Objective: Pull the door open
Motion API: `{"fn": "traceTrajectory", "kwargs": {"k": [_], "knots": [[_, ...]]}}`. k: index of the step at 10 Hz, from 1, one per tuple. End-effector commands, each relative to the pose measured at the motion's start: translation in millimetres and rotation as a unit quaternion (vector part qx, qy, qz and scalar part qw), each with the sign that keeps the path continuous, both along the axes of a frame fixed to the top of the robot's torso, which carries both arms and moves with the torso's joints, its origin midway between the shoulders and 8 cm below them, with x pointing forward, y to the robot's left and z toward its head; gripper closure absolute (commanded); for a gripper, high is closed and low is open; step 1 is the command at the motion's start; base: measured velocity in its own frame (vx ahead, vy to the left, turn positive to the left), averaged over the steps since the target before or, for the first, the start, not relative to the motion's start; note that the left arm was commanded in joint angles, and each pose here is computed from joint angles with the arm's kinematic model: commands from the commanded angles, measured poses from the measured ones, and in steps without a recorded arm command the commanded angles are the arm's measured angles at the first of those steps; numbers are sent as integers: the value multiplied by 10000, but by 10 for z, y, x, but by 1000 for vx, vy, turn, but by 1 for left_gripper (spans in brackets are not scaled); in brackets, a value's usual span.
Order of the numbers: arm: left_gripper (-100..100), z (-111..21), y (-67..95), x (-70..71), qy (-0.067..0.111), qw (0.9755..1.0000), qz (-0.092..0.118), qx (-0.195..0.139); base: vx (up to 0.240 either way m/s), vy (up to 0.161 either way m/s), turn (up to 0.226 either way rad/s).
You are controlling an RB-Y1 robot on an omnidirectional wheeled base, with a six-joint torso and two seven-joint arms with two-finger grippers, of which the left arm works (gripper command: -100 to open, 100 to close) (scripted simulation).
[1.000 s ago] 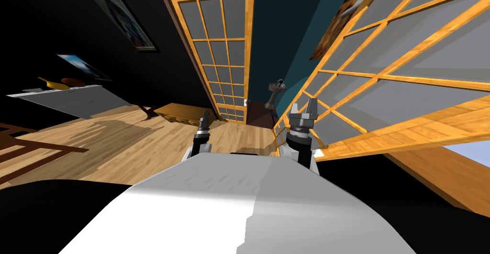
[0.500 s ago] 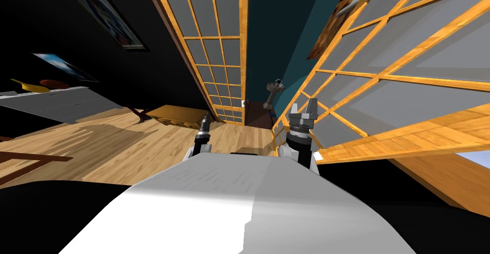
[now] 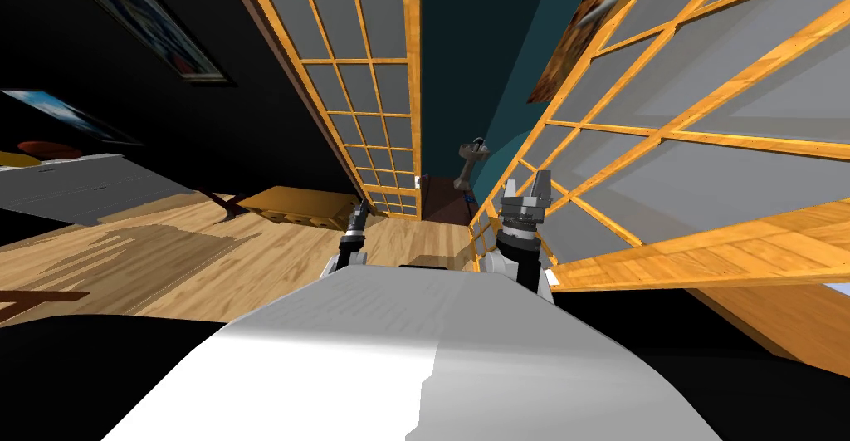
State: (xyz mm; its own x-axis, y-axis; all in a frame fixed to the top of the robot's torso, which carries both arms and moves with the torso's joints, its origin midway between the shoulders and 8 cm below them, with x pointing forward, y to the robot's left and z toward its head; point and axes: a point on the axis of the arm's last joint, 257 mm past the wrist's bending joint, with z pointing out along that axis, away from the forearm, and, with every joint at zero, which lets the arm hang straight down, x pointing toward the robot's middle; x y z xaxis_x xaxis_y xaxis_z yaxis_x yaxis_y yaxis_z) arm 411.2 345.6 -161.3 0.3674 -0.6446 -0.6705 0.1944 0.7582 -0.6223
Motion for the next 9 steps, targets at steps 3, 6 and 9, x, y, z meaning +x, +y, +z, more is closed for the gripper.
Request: {"fn": "traceTrajectory", "kwargs": {"k": [3,6,9], "knots": [[-100,-241,58,23,235,9988,187,382,116,-29,-64],[-100,-436,106,36,432,9962,326,684,102,-42,-67],[-100,-630,149,41,630,9922,453,980,106,-18,-63]]}}
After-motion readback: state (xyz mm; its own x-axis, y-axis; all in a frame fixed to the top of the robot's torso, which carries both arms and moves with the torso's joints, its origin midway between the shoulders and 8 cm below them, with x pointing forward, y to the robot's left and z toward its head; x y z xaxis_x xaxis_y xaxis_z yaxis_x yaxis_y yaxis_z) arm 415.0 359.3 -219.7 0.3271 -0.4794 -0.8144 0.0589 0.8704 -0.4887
